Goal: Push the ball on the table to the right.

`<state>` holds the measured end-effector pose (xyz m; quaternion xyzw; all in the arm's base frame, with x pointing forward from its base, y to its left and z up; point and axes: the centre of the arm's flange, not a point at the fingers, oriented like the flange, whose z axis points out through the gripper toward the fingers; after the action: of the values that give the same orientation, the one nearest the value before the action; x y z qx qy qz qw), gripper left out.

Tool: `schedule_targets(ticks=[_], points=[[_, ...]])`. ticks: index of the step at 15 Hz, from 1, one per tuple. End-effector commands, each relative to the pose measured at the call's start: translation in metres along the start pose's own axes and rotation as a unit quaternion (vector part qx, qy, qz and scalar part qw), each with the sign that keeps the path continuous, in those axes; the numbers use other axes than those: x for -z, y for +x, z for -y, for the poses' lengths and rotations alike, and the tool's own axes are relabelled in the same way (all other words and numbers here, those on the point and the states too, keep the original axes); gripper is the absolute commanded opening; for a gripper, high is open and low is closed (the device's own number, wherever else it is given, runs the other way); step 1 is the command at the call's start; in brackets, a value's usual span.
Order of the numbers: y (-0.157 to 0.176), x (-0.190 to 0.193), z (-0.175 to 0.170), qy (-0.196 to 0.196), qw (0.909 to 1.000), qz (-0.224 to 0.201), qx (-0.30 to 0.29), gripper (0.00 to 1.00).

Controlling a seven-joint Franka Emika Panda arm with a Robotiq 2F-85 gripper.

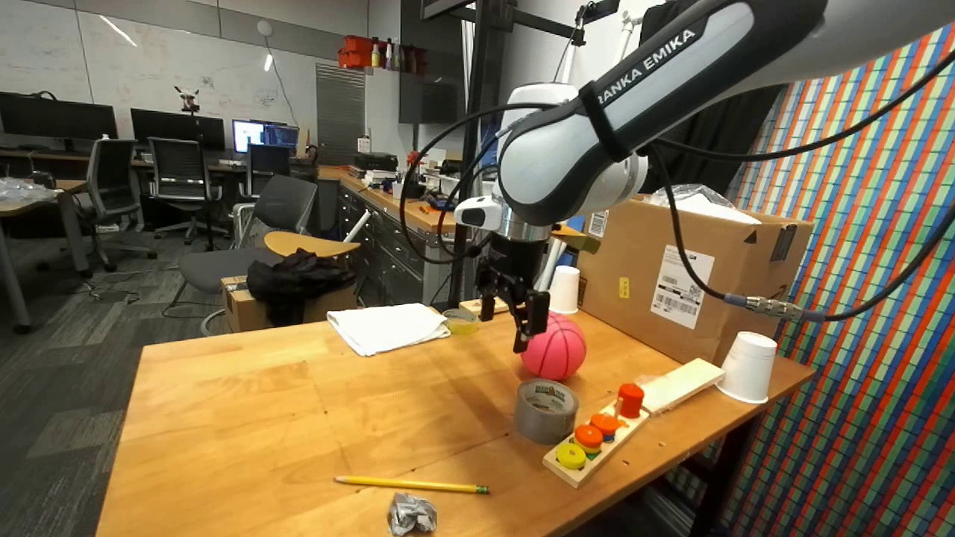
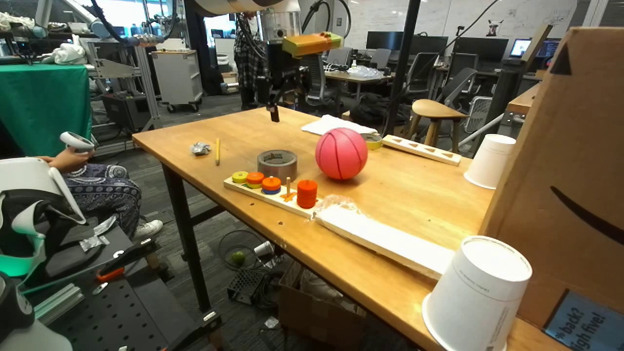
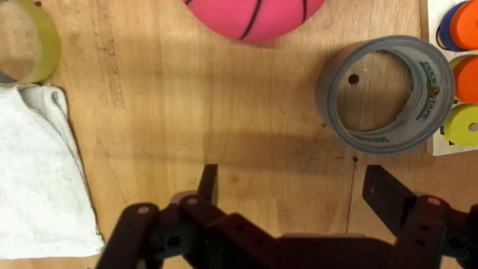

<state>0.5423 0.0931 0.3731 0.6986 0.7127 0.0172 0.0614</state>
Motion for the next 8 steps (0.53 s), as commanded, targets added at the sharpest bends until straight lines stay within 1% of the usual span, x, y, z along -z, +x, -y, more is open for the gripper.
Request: schedule_targets(ticks=[1,3,5,8], points=[[-0.028,-0.018,-0.013,0.045,0.9990,0.002,-0.001,1.00],[-0.043,-0.030,-0.015,0.065,0.9977,0.011,-0.017,1.00],[-0.056,-0.037,-0.018,0.080,0.9963,0.012,-0.029,1.00],[-0.073,-0.044,-0.021,0.089,0.9954,0.023,-0.026,1.00]])
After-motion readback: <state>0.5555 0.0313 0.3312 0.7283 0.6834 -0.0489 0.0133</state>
